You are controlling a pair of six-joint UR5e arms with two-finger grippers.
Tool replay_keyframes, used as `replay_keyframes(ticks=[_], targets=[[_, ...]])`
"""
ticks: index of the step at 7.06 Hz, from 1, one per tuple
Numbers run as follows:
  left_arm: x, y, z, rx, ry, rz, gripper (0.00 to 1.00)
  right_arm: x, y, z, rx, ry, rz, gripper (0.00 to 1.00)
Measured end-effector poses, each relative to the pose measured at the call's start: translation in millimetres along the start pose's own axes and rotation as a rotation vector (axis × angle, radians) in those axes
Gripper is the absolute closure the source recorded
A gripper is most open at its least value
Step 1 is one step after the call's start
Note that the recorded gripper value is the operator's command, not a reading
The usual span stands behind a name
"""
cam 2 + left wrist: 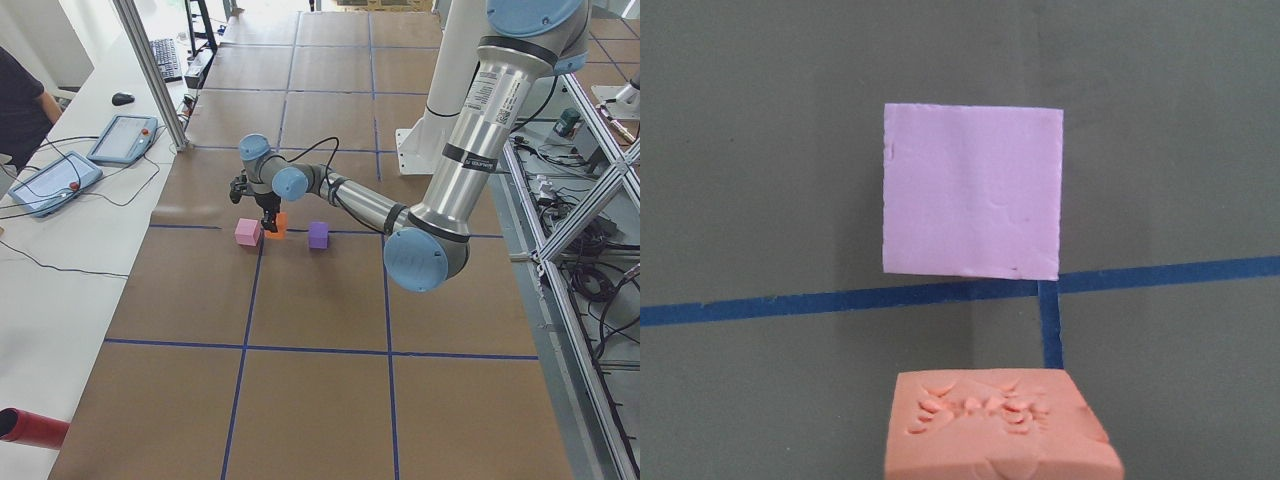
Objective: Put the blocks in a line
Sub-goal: 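Lower the orange cube between the two purple cubes and adjust it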
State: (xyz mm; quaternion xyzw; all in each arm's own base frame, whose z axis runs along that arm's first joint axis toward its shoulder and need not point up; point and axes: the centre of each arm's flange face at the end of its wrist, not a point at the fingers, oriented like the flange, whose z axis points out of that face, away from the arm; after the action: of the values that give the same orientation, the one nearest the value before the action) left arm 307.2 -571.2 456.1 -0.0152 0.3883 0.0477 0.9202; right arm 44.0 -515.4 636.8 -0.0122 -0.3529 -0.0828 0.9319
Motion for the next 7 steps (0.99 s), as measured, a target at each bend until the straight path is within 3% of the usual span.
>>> replay_keyframes(ticks=[7], targets=[[-8, -7, 19, -0.033, -0.009, -0.023, 0.79, 0, 0, 0, 0.000, 0.000, 0.000, 0.00]])
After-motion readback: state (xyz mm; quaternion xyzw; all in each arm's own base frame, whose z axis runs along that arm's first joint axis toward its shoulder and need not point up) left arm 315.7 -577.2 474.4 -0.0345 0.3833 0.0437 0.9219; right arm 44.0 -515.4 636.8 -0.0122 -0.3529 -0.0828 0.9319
